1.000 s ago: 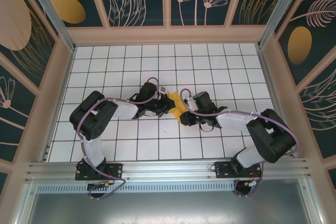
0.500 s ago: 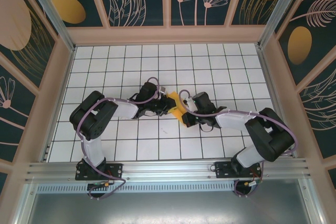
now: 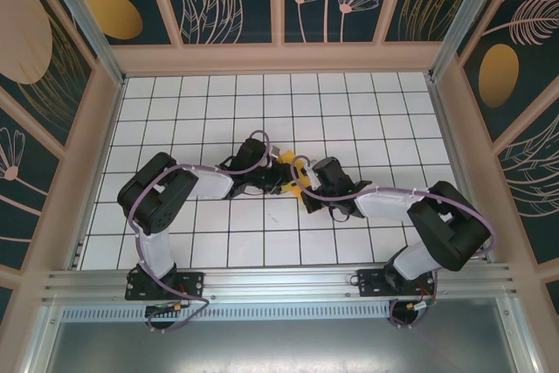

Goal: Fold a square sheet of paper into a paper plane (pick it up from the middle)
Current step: Fourth fold the wing at the center of the table.

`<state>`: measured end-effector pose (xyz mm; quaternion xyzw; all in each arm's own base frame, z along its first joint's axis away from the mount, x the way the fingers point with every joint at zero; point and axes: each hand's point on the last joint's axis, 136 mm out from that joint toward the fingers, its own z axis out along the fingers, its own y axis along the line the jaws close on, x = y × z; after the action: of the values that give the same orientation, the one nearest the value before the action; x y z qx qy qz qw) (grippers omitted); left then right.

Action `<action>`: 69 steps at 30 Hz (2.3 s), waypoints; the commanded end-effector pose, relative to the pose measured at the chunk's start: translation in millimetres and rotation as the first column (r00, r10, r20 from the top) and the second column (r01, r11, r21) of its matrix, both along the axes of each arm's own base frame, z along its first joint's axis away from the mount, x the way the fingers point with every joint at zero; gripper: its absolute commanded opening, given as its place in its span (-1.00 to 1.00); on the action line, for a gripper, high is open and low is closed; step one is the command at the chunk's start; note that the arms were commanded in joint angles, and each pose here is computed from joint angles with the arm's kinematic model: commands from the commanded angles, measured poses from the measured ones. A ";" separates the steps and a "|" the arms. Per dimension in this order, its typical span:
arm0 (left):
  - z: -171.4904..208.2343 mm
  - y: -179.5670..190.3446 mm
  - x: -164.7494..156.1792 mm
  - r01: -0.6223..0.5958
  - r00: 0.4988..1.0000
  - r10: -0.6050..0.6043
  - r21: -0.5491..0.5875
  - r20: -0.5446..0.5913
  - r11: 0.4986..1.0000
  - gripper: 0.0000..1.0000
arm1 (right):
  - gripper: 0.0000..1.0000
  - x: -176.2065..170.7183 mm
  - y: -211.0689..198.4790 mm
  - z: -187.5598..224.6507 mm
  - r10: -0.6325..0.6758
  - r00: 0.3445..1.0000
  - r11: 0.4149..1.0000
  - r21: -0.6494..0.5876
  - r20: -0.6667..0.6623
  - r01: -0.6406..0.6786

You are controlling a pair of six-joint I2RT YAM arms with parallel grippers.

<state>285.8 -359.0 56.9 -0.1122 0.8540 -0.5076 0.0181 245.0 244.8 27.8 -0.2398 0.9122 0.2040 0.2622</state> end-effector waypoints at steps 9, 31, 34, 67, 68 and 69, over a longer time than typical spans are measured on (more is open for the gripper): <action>-14.3 -3.9 4.5 0.009 1.000 -0.009 0.046 0.000 0.999 -0.80 | -0.98 1.0 -7.6 -0.5 -0.038 0.999 0.999 -0.016 0.033 0.038; -26.2 1.1 27.6 0.044 0.998 -0.046 0.064 0.038 0.997 -0.91 | -0.61 -4.0 1.0 40.5 -0.082 0.992 0.979 0.177 -0.092 0.097; -29.5 0.0 24.7 0.067 0.997 -0.069 0.064 0.036 0.996 -0.92 | -0.59 -4.0 1.8 51.1 -0.065 0.986 0.955 0.278 -0.152 0.106; -19.7 4.8 19.3 0.144 0.987 -0.146 0.034 0.064 0.989 -0.97 | -0.95 59.3 -24.1 -40.5 -0.315 0.868 0.937 0.018 -0.385 0.348; -14.6 3.2 25.5 0.149 0.985 -0.151 0.038 0.083 0.988 -0.96 | -0.95 58.2 -25.7 -45.5 -0.317 0.870 0.942 -0.016 -0.377 0.336; -14.6 3.6 26.3 0.156 0.983 -0.160 0.049 0.088 0.987 -0.96 | -0.96 56.7 -27.3 -50.3 -0.316 0.872 0.945 -0.045 -0.374 0.324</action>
<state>306.5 -353.4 32.5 -0.0503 0.8683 -0.4934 0.0113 317.1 240.8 16.4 -0.0207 0.9417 0.2996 0.1517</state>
